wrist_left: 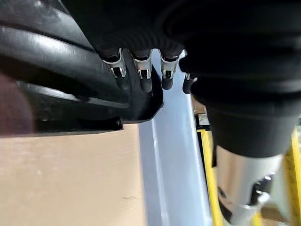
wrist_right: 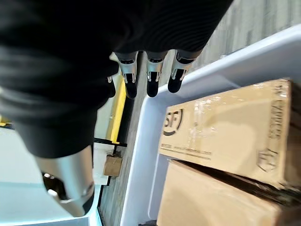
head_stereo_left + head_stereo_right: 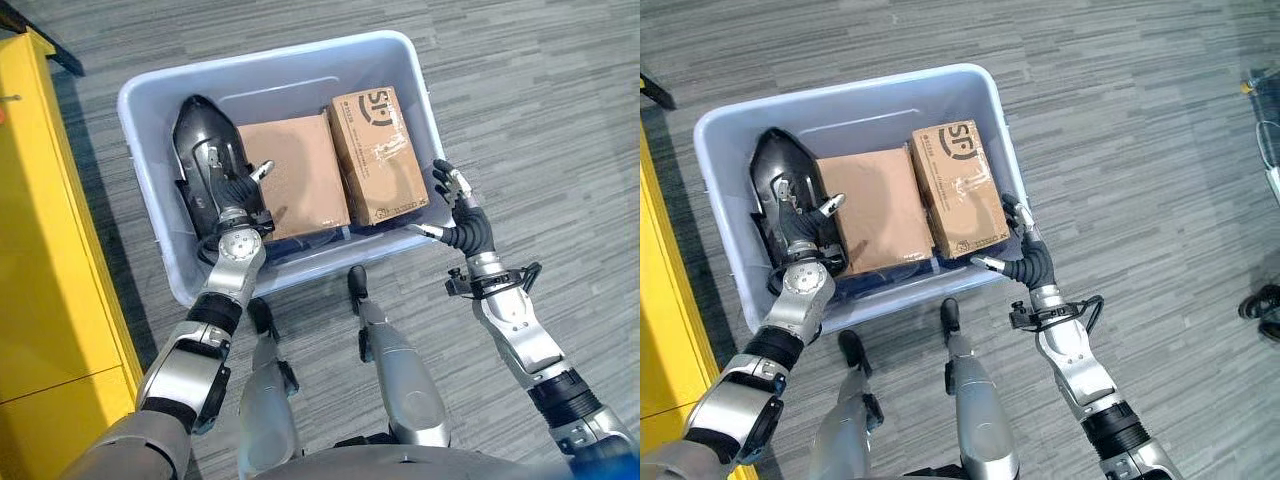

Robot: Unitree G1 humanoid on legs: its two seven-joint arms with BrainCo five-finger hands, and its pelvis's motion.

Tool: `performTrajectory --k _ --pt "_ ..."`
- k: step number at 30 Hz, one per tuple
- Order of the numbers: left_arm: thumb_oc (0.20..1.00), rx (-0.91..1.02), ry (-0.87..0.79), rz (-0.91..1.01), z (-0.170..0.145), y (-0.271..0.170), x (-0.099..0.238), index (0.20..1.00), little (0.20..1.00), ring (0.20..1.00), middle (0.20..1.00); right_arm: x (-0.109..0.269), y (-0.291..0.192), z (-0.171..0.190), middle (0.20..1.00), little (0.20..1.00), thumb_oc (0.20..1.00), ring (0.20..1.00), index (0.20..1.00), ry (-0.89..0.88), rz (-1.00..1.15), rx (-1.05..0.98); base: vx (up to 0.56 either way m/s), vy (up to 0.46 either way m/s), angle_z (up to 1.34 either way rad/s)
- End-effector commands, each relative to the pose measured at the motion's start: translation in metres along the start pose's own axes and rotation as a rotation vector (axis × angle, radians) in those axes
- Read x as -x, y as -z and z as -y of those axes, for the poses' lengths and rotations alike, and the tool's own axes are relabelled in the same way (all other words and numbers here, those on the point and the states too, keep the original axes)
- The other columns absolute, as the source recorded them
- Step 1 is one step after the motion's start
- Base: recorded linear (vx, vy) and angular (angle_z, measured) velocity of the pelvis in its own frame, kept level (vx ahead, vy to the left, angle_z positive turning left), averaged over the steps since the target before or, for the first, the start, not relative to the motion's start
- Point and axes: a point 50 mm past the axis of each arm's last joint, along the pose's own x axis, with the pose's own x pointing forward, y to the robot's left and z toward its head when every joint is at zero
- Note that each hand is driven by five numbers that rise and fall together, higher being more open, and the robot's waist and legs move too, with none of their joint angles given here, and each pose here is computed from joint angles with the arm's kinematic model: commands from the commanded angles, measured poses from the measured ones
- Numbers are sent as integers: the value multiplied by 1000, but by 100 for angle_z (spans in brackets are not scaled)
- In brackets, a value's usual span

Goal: Move parts from the plastic box to the shelf.

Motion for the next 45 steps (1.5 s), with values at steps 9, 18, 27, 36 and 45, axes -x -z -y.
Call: performTrajectory --k 9,18,27,36,45 --pt "1000 -253 122 30 21 -12 -17 1000 1000 1000 1000 5 -13 -2 1000 1000 1000 1000 1000 -63 80 -51 -4 18 -3" --pt "1000 -372 344 -28 54 29 30 1000 1000 1000 1000 8 -14 1 1000 1000 1000 1000 1000 -63 77 -55 5 9 -11" --pt "1000 -267 445 21 65 31 61 1000 1000 1000 1000 4 -11 2 1000 1000 1000 1000 1000 -47 59 -33 1 1 -1" --pt "1000 147 404 361 48 -60 61 1000 1000 1000 1000 3 -20 14 1000 1000 1000 1000 1000 29 109 3 -1 -1 0" --pt "1000 158 254 598 8 -100 65 1000 1000 1000 1000 18 -22 27 1000 1000 1000 1000 1000 70 116 23 -6 -7 8"
